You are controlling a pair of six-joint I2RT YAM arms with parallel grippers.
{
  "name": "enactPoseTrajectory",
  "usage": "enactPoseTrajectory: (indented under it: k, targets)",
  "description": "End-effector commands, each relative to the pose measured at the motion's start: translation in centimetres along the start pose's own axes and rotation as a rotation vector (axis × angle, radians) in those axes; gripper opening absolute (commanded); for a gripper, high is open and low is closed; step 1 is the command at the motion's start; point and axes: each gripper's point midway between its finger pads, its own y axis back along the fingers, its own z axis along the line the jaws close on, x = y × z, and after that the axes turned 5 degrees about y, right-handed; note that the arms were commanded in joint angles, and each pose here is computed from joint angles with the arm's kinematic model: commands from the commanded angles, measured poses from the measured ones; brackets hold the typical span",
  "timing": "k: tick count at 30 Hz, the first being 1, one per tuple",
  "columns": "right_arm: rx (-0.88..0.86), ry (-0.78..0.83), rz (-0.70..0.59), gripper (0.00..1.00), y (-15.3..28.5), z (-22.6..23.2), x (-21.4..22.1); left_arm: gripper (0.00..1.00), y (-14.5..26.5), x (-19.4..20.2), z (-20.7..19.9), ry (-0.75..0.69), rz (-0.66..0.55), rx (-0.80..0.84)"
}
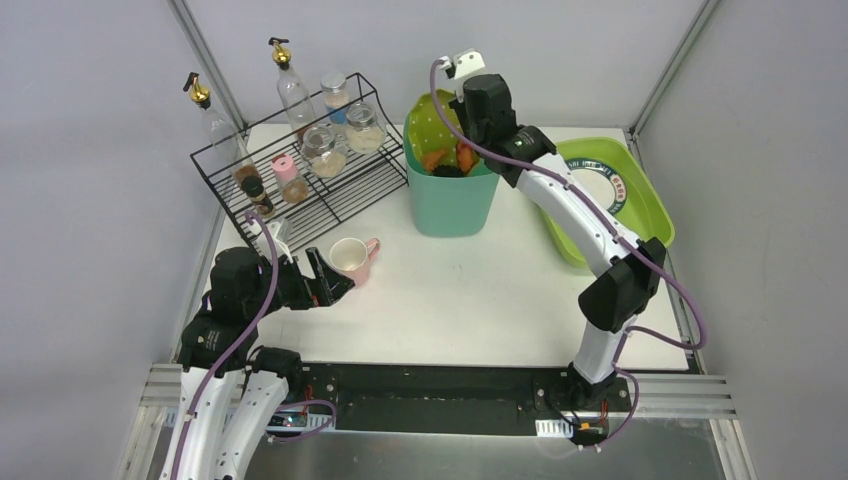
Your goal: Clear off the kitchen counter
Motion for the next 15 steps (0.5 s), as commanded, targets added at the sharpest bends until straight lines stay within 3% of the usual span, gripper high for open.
enactPoseTrajectory:
  k: [1, 15]
  targets:
    - [0.158, -0.111, -0.404, 0.0, 7.1, -5.9, -12.0, 1.0, -0.3, -0.4, -0.5, -0.023, -0.009, 0.029]
    - [0.335, 0.197, -0.517, 0.0, 8.1, -3.5, -14.7, 1.0, -0.3, -0.4, -0.4, -0.023, -0.009, 0.025]
